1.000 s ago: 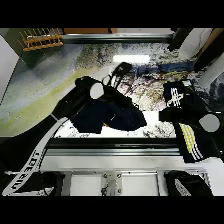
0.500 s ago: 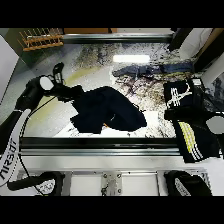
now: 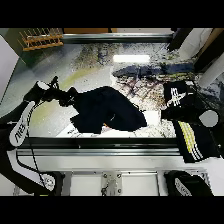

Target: Fold the clothes and pants, and hang the long-sleeved shirts on hangers.

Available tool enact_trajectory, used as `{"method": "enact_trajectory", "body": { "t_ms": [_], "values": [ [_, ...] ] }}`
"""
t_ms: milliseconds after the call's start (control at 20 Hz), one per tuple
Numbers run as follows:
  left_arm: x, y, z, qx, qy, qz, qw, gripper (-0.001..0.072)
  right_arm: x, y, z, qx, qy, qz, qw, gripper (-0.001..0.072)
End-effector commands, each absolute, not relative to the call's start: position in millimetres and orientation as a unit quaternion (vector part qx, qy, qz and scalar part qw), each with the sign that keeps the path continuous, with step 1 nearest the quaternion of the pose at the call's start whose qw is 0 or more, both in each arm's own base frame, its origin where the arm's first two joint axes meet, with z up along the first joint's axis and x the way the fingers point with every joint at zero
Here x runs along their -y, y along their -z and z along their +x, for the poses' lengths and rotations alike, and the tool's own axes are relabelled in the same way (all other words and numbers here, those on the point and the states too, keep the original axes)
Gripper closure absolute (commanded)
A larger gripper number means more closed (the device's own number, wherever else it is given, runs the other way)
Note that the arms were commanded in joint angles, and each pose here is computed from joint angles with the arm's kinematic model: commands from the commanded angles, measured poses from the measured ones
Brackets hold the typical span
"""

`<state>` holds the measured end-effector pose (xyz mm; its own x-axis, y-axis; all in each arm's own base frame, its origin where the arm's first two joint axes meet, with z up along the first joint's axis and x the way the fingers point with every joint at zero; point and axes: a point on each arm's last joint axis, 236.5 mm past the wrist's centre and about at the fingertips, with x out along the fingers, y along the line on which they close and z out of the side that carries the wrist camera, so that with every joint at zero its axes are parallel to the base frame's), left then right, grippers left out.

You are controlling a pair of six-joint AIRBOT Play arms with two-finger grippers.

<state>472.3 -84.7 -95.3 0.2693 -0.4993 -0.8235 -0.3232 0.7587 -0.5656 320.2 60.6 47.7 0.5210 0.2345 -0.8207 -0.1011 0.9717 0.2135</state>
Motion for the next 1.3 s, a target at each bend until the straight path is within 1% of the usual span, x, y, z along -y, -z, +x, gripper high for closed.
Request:
{"method": "enact_trajectory", "body": {
  "t_ms": [0,50,100,150,200,350,450,500,550,600,650,700,850,900,950,1000,1050,1100,1200,1250],
  "values": [
    [107,112,474,-0.630,0.089,-0.336,0.695,0.0146,-61,-28,322,-0.507,-0.094,0.074,0.854,0.0499],
    [110,112,477,-0.629,0.092,-0.333,0.696,0.0148,-61,-21,323,-0.515,-0.093,0.074,0.849,0.0317],
    [113,110,479,-0.627,0.095,-0.331,0.699,0.0259,-61,-14,324,-0.524,-0.092,0.075,0.843,0.0324],
    [113,107,484,-0.620,0.095,-0.331,0.705,0.0567,-61,-3,324,-0.538,-0.090,0.076,0.835,0.0325],
    [113,103,488,-0.616,0.098,-0.329,0.709,0.0701,-60,7,325,-0.549,-0.089,0.078,0.827,0.0325],
    [111,85,500,-0.604,0.109,-0.325,0.720,0.0701,-64,42,333,-0.579,-0.086,0.091,0.805,0.0322],
    [112,74,506,-0.598,0.120,-0.318,0.726,0.0702,-82,59,343,-0.581,-0.111,0.120,0.797,0.0319],
    [112,71,508,-0.595,0.124,-0.315,0.729,0.0701,-94,64,348,-0.581,-0.129,0.143,0.791,0.0303],
    [112,68,510,-0.592,0.126,-0.313,0.732,0.0701,-107,67,352,-0.581,-0.149,0.163,0.783,0.0270],
    [113,67,511,-0.591,0.127,-0.313,0.732,0.0701,-120,69,356,-0.579,-0.167,0.187,0.776,0.0127],
    [113,67,511,-0.592,0.127,-0.313,0.732,0.0702,-130,71,359,-0.577,-0.179,0.209,0.769,0.0058],
    [113,67,510,-0.592,0.127,-0.313,0.732,0.0701,-137,73,361,-0.577,-0.189,0.222,0.763,0.0058],
    [113,67,509,-0.595,0.128,-0.313,0.729,0.0701,-140,89,360,-0.590,-0.192,0.227,0.751,0.0061],
    [114,67,508,-0.596,0.130,-0.313,0.728,0.0701,-139,93,359,-0.593,-0.193,0.225,0.749,0.0089],
    [114,66,507,-0.596,0.130,-0.313,0.728,0.0701,-140,94,358,-0.593,-0.198,0.219,0.749,0.0242],
    [114,60,508,-0.592,0.132,-0.312,0.731,0.0701,-140,94,358,-0.590,-0.205,0.210,0.752,0.0440],
    [114,49,510,-0.583,0.134,-0.310,0.739,0.0702,-140,92,360,-0.587,-0.210,0.204,0.755,0.0592],
    [112,30,515,-0.563,0.136,-0.308,0.755,0.0702,-140,84,362,-0.579,-0.219,0.196,0.761,0.0699],
    [102,-25,527,-0.504,0.140,-0.302,0.797,0.0702,-137,48,376,-0.545,-0.234,0.164,0.788,0.0701],
    [98,-61,528,-0.471,0.147,-0.294,0.819,0.0702,-135,17,384,-0.517,-0.246,0.139,0.808,0.0701]
  ]
}}
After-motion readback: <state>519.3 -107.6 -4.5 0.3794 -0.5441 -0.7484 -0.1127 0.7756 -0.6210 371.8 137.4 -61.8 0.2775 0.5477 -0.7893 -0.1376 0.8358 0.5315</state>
